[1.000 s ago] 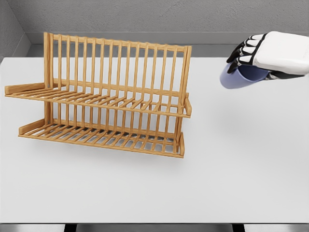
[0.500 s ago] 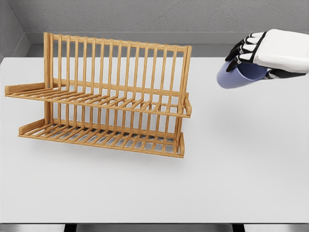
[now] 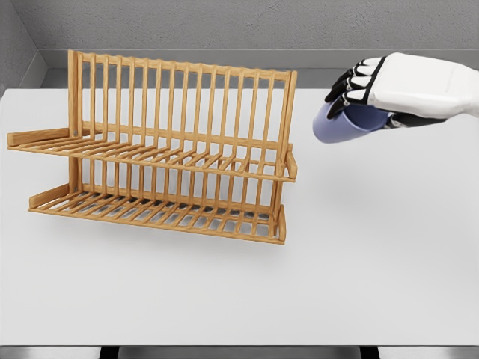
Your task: Right arm put cup on second shelf
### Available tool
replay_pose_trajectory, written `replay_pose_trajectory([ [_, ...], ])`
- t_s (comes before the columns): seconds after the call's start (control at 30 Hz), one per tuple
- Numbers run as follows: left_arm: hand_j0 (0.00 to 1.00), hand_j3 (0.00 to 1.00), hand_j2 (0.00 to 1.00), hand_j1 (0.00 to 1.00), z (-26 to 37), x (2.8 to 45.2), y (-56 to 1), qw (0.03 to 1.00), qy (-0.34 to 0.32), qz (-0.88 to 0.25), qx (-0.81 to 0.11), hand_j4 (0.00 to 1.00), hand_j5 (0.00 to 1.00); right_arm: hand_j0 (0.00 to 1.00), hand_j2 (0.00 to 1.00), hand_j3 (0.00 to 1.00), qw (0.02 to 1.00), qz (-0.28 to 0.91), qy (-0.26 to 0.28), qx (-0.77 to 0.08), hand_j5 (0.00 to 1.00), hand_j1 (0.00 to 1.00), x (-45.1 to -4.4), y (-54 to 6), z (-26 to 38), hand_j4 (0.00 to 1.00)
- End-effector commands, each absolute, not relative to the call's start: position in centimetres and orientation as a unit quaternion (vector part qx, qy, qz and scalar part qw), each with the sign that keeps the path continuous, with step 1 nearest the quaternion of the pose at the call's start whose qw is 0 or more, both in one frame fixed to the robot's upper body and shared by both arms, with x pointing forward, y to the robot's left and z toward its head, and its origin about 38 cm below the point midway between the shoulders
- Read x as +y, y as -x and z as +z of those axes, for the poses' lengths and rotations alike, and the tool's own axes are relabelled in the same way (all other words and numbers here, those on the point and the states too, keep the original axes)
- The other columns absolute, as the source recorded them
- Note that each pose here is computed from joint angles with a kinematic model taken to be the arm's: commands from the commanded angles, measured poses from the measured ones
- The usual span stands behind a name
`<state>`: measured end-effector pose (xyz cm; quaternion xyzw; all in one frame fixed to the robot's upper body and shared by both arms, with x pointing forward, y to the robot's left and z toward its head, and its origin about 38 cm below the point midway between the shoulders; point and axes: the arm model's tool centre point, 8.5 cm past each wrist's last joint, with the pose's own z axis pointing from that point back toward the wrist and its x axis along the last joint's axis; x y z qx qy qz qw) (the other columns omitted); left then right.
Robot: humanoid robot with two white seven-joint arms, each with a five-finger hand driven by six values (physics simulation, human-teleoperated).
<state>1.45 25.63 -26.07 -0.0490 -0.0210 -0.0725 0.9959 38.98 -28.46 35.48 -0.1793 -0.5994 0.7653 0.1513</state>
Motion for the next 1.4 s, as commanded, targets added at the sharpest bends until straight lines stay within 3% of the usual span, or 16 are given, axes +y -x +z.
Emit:
replay_pose_trajectory([
  [0.0, 1.0, 1.0, 1.0, 1.0, -26.1, 25.6, -1.5, 0.996, 0.049, -0.072, -0.021, 1.0, 1.0, 0.62, 0.62, 0.62, 0.151, 0.764, 0.167, -0.604, 0.62, 0.62, -27.7, -39.1, 34.9, 0.62],
  [0.53, 1.0, 1.0, 1.0, 1.0, -26.1, 25.6, -1.5, 0.996, 0.049, -0.072, -0.021, 1.0, 1.0, 0.61, 0.61, 0.61, 0.121, 0.75, 0.145, -0.634, 0.61, 0.61, -24.7, -39.5, 35.6, 0.61],
  [0.77, 1.0, 1.0, 1.0, 1.0, -26.1, 25.6, -1.5, 0.996, 0.049, -0.072, -0.021, 1.0, 1.0, 0.61, 0.61, 0.61, 0.097, 0.766, 0.106, -0.627, 0.61, 0.61, -21.2, -39.5, 34.3, 0.61],
  [1.37, 1.0, 1.0, 1.0, 1.0, -26.1, 25.6, -1.5, 0.996, 0.049, -0.072, -0.021, 1.0, 1.0, 0.62, 0.62, 0.62, 0.106, 0.768, 0.096, -0.624, 0.62, 0.62, -19.9, -39.8, 33.4, 0.62],
])
